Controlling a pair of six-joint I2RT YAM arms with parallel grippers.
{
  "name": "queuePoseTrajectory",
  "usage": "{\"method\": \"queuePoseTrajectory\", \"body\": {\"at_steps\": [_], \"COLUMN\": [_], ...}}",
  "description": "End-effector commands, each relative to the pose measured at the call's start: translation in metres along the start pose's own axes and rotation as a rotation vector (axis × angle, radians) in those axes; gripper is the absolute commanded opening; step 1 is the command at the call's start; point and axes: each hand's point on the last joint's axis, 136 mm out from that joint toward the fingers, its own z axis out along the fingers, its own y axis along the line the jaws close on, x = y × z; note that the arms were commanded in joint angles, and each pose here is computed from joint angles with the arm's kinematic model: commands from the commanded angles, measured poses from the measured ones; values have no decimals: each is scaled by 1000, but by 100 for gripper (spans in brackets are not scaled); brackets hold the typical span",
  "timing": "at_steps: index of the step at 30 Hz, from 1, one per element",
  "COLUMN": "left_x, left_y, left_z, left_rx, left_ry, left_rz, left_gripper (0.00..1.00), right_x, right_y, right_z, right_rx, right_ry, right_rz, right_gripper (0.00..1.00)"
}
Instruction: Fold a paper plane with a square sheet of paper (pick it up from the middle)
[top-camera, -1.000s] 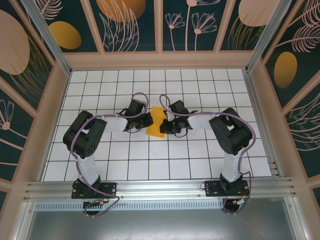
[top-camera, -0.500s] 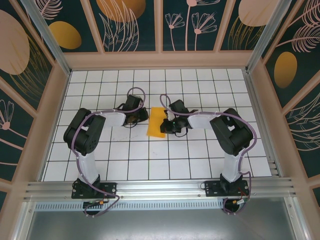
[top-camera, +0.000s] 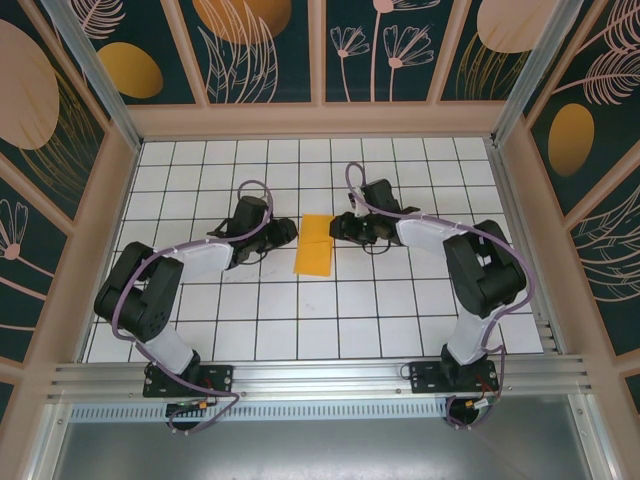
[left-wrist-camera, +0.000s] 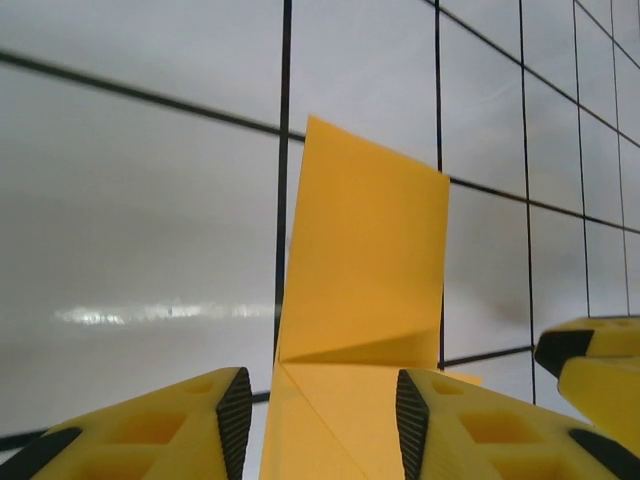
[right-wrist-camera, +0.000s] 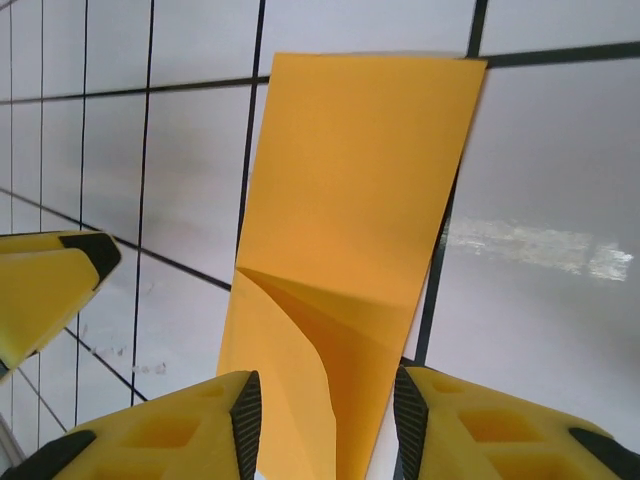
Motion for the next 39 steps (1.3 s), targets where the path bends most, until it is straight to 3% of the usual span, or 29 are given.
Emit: {"method": "queuePoseTrajectory", "body": {"at_steps": [1,8,13,18,39], "left_x": [6,23,32,41,43], "left_y": [-17,-20,-23,-26,-43], "left_z": [-2,2,7,14,35], "left_rx": [111,162,190,212,248], "left_ry": [21,73,103,139,176], "left_rz": [-51,-90,-105,-117,-73], "left_gripper": [47,48,48,48,46], "right_x": [7,17,21,20,22], "right_y": [4,6,1,-7,-19], "right_z": [13,29,33,32,24], "right_rx": [-45,-104,-106,-97,-101], "right_ry": [66,131,143,125,91], "right_rz": [-48,-61,-45,-2,56], "right_gripper": [43,37,16,7,6]}}
